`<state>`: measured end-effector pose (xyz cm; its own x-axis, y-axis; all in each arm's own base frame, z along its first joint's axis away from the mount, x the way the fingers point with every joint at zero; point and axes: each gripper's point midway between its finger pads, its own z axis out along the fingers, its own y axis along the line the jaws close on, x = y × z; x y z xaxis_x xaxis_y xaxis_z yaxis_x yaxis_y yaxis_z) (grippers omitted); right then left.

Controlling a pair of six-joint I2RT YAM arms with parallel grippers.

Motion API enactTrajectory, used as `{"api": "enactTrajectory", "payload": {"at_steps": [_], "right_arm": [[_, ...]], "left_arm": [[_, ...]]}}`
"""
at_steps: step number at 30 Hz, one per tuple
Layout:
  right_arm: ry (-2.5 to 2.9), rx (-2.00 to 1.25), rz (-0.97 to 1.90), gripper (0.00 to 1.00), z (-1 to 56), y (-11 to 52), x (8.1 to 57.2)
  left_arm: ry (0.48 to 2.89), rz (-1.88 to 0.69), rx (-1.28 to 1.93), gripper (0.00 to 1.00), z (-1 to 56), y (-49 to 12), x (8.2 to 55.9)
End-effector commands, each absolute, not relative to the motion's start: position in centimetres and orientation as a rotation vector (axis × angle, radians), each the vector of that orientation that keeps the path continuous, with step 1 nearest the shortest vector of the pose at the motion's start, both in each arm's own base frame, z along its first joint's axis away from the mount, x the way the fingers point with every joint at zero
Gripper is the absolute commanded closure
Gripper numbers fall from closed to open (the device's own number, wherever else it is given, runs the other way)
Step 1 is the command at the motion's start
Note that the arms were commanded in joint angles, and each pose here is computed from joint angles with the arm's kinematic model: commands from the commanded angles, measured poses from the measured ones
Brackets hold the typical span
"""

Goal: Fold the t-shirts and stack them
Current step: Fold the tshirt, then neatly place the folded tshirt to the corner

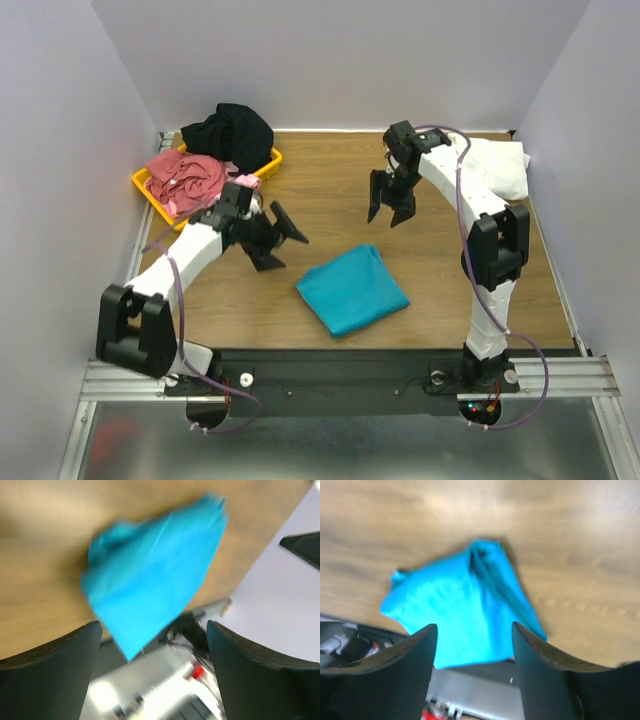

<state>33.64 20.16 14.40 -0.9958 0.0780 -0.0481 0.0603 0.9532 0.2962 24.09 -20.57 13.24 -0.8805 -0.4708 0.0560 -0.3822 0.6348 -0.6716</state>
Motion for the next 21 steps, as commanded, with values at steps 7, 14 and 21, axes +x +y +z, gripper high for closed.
{"api": "enactTrajectory", "payload": {"at_steps": [7, 14, 21], "right_arm": [[2.799, 0.092, 0.484, 0.24, 19.4, 19.1, 36.3], [2.806, 0.028, 0.612, 0.24, 18.8, 19.3, 33.7], [2.816, -0.037, 0.778, 0.23, 17.6, 19.9, 31.3]], "left_arm": [[2.609, -0.92, -0.315, 0.01, 18.4, -21.1, 32.0], [2.635, -0.866, -0.226, 0.01, 18.2, -21.9, 29.4], [2.728, -0.873, -0.041, 0.01, 17.1, -25.5, 26.0]]}}
